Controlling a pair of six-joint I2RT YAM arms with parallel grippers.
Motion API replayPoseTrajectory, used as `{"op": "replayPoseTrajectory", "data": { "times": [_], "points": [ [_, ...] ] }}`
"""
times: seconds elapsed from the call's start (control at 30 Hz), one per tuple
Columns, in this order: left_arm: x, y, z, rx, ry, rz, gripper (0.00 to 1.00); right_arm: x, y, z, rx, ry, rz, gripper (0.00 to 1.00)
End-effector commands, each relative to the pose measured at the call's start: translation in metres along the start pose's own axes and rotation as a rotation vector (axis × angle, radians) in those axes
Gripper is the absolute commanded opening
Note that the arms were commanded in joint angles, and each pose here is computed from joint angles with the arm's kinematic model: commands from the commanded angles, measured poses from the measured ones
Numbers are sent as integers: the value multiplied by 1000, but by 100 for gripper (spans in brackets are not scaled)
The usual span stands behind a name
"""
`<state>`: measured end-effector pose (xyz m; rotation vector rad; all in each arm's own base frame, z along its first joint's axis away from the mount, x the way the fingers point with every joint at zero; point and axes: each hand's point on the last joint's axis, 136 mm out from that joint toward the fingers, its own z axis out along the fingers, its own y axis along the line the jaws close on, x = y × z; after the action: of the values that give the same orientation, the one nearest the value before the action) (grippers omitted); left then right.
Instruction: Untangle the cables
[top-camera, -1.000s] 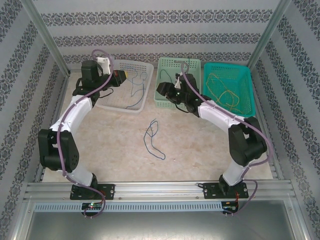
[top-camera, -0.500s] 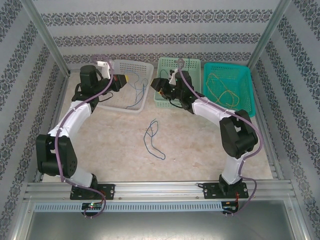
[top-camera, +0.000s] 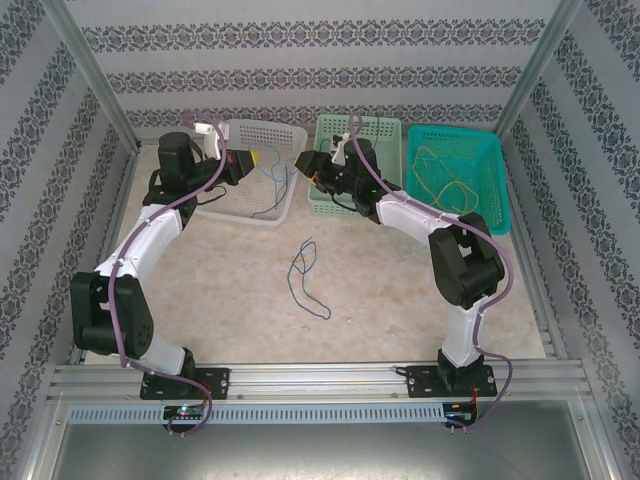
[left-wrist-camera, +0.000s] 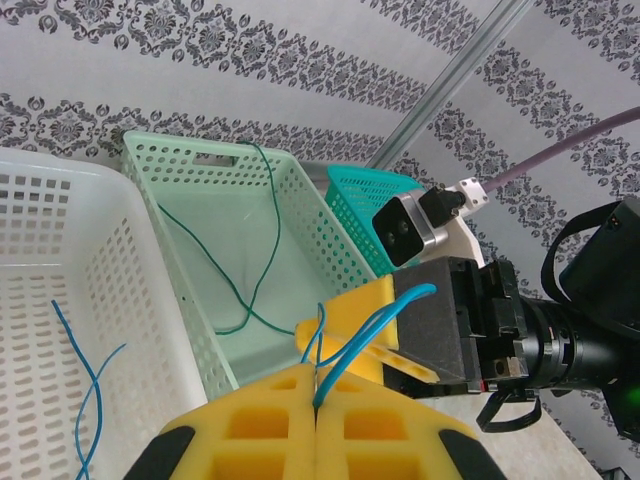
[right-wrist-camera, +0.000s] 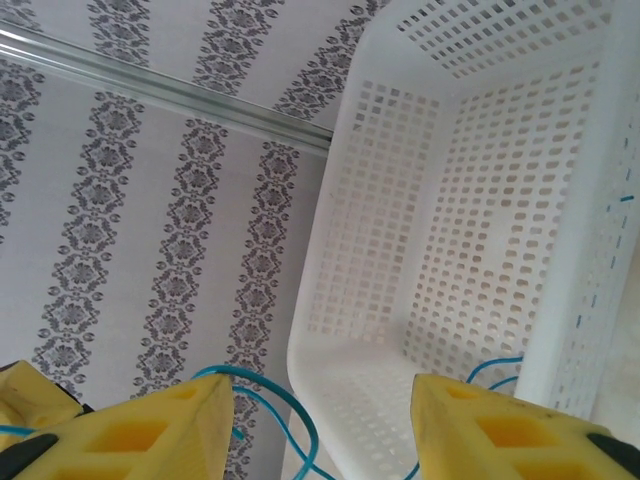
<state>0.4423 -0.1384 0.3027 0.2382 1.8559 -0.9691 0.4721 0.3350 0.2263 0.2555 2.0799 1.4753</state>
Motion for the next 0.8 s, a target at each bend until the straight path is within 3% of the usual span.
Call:
{"op": "replayPoseTrajectory", "data": {
  "times": [0.0, 0.1, 0.3, 0.6, 0.77],
  "points": [
    [-16, -16, -9, 45, -54, 48, 0, -5, 22, 10, -75, -8, -30, 48],
    [-16, -15, -9, 47, -52, 45, 0, -5, 26, 14, -87, 1, -35, 43],
    [-15, -16, -9, 50, -53, 37, 0, -6, 28, 17, -116, -4, -37, 23],
    [-16, -16, -8, 56, -59, 15, 0, -1, 32, 21, -163, 27, -51, 34],
    [-16, -14, -8, 42, -52, 15, 0, 3, 28, 19, -162, 35, -56, 34]
  ]
}}
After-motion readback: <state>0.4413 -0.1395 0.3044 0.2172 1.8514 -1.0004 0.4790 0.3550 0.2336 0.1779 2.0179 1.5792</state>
